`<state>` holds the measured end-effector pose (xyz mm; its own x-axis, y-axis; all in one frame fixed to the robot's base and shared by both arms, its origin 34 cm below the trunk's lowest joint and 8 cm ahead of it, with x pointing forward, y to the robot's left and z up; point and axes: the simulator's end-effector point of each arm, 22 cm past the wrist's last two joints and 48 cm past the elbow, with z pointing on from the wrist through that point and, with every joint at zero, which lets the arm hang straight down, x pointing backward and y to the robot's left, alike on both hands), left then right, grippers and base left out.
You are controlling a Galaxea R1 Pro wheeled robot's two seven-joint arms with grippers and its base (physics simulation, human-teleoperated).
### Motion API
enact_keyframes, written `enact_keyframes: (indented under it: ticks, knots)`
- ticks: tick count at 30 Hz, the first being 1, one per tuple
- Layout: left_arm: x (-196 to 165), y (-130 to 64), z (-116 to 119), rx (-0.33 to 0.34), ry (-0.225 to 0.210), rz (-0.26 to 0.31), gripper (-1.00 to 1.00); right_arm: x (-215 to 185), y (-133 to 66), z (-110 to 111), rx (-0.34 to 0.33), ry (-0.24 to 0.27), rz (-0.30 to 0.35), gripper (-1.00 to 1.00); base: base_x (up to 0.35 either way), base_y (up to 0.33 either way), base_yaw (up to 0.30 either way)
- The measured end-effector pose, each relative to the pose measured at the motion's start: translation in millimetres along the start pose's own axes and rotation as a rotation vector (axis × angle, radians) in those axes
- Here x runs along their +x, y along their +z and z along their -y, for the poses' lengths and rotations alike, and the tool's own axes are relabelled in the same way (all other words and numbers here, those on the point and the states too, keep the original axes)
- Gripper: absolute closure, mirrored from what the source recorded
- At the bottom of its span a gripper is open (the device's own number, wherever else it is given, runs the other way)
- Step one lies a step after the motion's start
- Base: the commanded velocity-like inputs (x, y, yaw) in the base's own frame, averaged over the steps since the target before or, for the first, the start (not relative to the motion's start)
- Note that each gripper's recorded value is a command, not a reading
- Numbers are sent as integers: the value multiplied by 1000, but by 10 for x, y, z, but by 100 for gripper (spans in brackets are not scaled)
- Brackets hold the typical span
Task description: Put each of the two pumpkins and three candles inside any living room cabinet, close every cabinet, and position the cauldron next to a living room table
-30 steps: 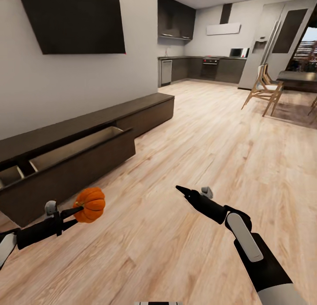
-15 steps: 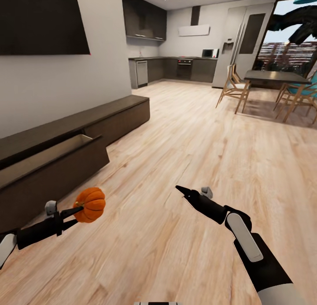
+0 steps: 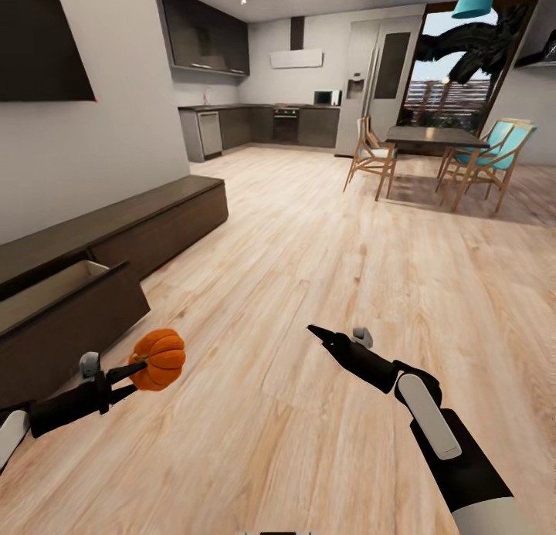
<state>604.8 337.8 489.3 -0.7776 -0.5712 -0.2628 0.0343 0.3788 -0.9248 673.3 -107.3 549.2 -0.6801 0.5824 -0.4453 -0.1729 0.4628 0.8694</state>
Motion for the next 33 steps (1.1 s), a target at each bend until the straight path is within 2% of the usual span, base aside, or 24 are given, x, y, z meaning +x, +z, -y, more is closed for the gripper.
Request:
enact_keyframes:
  ticks: [33]
  knots:
    - [-35,-33,127,14,21,9,100,-47,-39,-97,-9,-9,10,-100,323,0,-269]
